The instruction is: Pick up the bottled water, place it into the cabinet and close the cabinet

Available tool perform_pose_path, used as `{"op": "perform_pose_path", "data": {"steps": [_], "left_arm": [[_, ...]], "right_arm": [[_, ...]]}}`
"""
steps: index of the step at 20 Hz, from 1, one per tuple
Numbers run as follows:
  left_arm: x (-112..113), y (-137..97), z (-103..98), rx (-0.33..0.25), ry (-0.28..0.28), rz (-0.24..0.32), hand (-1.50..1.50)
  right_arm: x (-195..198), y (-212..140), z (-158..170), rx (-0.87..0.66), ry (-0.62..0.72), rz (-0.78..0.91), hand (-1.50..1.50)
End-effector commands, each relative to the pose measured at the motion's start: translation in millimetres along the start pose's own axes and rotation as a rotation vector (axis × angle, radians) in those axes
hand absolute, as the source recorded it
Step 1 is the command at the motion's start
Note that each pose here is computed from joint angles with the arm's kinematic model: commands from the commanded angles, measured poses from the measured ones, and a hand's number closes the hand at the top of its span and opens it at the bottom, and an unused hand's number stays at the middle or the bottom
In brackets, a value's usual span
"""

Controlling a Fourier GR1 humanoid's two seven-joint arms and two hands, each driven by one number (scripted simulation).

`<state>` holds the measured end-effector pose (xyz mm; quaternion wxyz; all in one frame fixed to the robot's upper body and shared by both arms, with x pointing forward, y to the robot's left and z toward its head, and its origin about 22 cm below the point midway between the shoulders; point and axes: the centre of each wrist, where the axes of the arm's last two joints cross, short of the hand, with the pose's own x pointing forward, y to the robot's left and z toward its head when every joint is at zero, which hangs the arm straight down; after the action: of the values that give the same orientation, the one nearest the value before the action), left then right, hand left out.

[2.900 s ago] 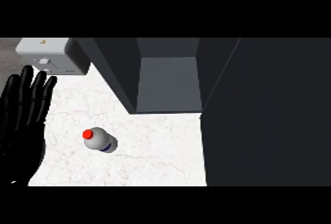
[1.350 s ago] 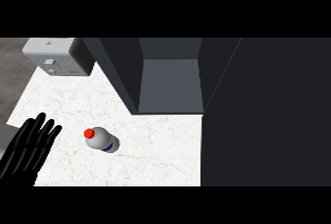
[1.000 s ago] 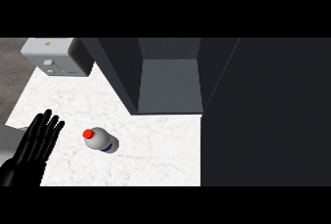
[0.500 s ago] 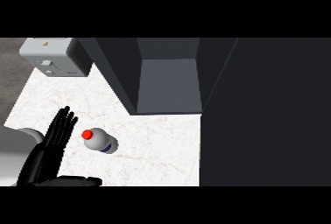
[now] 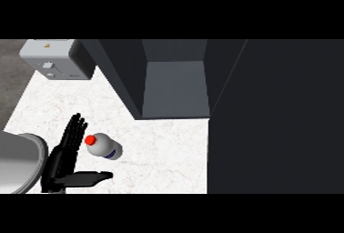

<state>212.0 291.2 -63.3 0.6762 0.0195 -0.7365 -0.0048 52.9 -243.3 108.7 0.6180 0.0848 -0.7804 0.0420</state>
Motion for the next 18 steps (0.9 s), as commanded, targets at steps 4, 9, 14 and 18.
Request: {"op": "perform_pose_path", "data": {"steps": [4,9,14,18], "left_arm": [[-48.5,6.7,-5.0,0.016,0.025,0.008,-1.50],[-66.7,1.1,-7.4,-0.090,0.051,0.127,-1.50],[-84.7,-1.9,-1.8,-0.111,0.053,0.204,-1.50],[-89.8,-3.6,-9.8,-0.082,0.023,0.217,-1.50]], "right_arm": [[29.0,5.1,9.8,0.027,-0.034,0.007,-1.50],[24.1,-7.4,12.7,0.030,-0.039,-0.006,-1.50],[32.6,1.6,11.3,0.024,-0.025,-0.007,-1.50],[40.1,6.4,17.6,0.006,-0.033,-0.004,-1.50]]}}
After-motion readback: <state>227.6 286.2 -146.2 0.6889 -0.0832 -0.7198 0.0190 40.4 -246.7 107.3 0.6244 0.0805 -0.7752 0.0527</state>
